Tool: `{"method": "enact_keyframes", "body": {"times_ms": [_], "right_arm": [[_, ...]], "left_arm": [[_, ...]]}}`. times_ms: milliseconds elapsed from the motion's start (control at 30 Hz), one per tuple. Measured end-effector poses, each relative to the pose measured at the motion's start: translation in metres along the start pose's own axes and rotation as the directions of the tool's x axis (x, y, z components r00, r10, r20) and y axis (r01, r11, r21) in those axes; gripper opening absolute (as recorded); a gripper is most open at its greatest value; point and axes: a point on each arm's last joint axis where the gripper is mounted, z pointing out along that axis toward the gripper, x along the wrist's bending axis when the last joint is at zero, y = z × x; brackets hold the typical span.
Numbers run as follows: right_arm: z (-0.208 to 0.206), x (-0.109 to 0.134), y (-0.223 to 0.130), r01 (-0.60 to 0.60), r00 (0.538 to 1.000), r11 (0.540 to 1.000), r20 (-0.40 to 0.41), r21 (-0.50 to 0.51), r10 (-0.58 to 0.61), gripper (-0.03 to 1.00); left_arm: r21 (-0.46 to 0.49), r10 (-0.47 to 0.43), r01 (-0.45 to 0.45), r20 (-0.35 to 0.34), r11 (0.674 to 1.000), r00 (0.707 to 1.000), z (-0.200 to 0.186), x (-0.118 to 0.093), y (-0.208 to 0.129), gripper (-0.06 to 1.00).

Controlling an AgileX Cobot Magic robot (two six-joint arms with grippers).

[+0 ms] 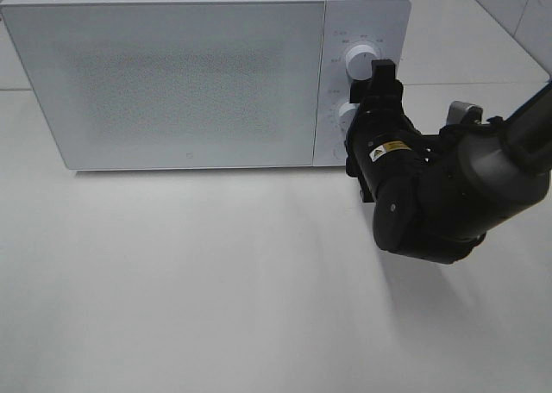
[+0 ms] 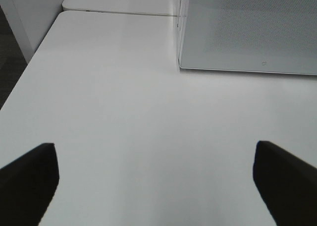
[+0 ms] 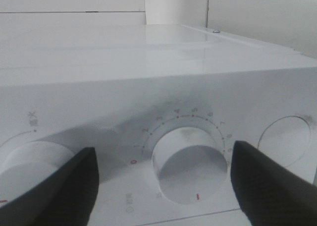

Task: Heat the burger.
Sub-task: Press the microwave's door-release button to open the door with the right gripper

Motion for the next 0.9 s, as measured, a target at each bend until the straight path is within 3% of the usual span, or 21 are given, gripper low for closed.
{"method": "enact_keyframes", "body": {"times_ms": [267, 467, 533, 567, 633, 667, 700, 733, 767, 800, 833, 867, 900], "right_arm": [[-0.021, 0.006, 0.008, 0.065, 0.998, 0.996, -0.011, 0.065, -0.065, 0.72], [-0.045, 0.017, 0.015, 0.220, 0.974, 0.964, 0.016, 0.151, -0.225, 0.72], [-0.053, 0.024, 0.015, 0.326, 0.941, 0.921, 0.024, 0.211, -0.339, 0.72], [-0.053, 0.024, 0.015, 0.326, 0.941, 0.921, 0.024, 0.211, -0.339, 0.72], [-0.060, 0.032, 0.014, 0.438, 0.889, 0.856, 0.011, 0.273, -0.458, 0.72], [-0.060, 0.032, 0.014, 0.438, 0.889, 0.856, 0.011, 0.273, -0.458, 0.72], [-0.063, 0.034, 0.014, 0.477, 0.866, 0.828, 0.004, 0.296, -0.500, 0.72], [-0.067, 0.037, 0.013, 0.544, 0.818, 0.768, -0.010, 0.339, -0.575, 0.72], [-0.067, 0.037, 0.013, 0.544, 0.818, 0.768, -0.010, 0.339, -0.575, 0.72], [-0.070, 0.038, 0.012, 0.581, 0.786, 0.728, -0.021, 0.363, -0.617, 0.72], [-0.074, 0.039, 0.012, 0.651, 0.715, 0.640, -0.046, 0.408, -0.697, 0.72], [-0.074, 0.039, 0.012, 0.651, 0.715, 0.640, -0.046, 0.408, -0.697, 0.72], [-0.079, 0.038, 0.011, 0.698, 0.644, 0.549, -0.068, 0.459, -0.762, 0.72]], "left_arm": [[0.000, 0.000, 0.000, 0.000, 1.000, 1.000, 0.000, 0.000, 0.000, 0.99], [0.000, 0.000, 0.000, -0.001, 1.000, 1.000, 0.000, 0.000, 0.000, 0.99], [0.000, 0.000, 0.000, -0.001, 1.000, 1.000, 0.000, 0.000, 0.000, 0.99], [0.000, 0.000, 0.000, -0.001, 1.000, 1.000, 0.000, 0.000, 0.000, 0.99], [0.000, 0.000, 0.000, -0.001, 1.000, 1.000, 0.000, 0.000, 0.000, 0.99], [0.000, 0.000, 0.000, -0.001, 1.000, 1.000, 0.000, 0.000, 0.000, 0.99], [0.000, 0.000, 0.000, -0.001, 1.000, 1.000, 0.000, 0.000, 0.000, 0.99], [0.000, 0.000, 0.000, -0.001, 1.000, 1.000, 0.000, 0.000, 0.000, 0.99], [0.000, 0.000, 0.000, -0.001, 1.000, 1.000, 0.000, 0.000, 0.000, 0.99], [0.000, 0.000, 0.000, -0.001, 1.000, 1.000, 0.000, 0.000, 0.000, 0.99], [0.000, 0.000, 0.000, -0.001, 1.000, 1.000, 0.000, 0.000, 0.000, 0.99], [0.000, 0.000, 0.000, -0.001, 1.000, 1.000, 0.000, 0.000, 0.000, 0.99], [0.000, 0.000, 0.000, -0.001, 1.000, 1.000, 0.000, 0.000, 0.000, 0.99]]}}
